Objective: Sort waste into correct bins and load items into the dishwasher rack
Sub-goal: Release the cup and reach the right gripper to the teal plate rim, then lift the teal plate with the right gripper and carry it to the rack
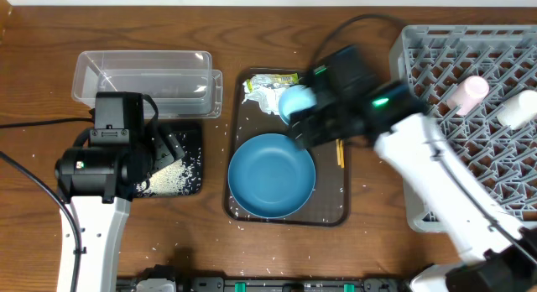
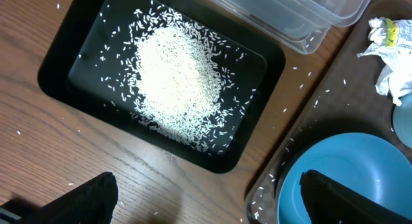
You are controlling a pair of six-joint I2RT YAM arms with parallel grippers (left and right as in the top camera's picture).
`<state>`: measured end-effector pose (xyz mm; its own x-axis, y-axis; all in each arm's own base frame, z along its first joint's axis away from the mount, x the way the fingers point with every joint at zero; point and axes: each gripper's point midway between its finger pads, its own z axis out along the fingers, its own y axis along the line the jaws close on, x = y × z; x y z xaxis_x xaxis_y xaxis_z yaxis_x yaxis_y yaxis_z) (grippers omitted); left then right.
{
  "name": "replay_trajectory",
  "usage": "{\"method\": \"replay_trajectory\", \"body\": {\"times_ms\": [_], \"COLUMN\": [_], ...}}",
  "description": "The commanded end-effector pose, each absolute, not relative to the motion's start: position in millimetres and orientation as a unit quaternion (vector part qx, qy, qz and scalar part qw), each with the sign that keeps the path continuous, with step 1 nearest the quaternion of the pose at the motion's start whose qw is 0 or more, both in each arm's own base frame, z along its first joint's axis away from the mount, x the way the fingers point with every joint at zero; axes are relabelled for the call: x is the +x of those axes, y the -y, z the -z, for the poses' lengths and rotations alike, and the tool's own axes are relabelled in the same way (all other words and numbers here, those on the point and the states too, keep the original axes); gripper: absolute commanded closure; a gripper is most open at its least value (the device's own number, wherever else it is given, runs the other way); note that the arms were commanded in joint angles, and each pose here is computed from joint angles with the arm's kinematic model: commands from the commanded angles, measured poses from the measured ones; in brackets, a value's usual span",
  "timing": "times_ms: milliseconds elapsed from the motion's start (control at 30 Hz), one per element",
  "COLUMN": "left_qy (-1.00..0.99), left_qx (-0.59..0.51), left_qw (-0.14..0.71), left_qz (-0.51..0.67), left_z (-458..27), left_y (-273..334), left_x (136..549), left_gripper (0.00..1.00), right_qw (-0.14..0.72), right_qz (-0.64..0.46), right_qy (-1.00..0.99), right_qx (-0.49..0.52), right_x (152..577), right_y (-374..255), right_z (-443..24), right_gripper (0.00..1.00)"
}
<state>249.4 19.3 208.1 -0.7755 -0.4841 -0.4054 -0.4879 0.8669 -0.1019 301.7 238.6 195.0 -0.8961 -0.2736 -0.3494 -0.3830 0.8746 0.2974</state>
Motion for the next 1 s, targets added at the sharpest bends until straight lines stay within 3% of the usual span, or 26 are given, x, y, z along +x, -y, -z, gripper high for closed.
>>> {"method": "replay_trajectory", "body": {"times_ms": [0, 133, 467, 800, 967], "left_qy": [-0.941, -0.941, -0.941, -0.941, -0.941], "left_qx": [-0.261, -0.261, -0.261, -0.261, -0.261], "left_qw": [0.217, 0.217, 0.217, 0.217, 0.217], "left_qz": [-0.007, -0.007, -0.007, -0.007, -0.007], "left_z": [-210.7, -210.7, -210.6, -210.7, -210.6], "left_y": [-21.7, -21.8, -21.7, -21.7, -21.7], "left_x": [250.0, 249.9, 249.9, 250.0, 249.9], "left_gripper": [0.07, 0.07, 0.07, 0.07, 0.07], "right_qw": [0.145, 0.106, 0.030, -0.002, -0.009], "right_qz": [-0.128, -0.119, -0.081, -0.055, -0.049], "right_qy": [-0.960, -0.957, -0.949, -0.948, -0.950], "right_qx": [-0.201, -0.243, -0.303, -0.312, -0.308], "right_x": [287.2, 256.8, 197.8, 182.9, 178.6], "right_y": [-260.5, -294.0, -344.6, -354.9, -358.5], "right_z": [-175.0, -149.8, -81.7, -40.6, -27.6], "right_gripper": [0.20, 0.21, 0.36, 0.54, 0.54]}}
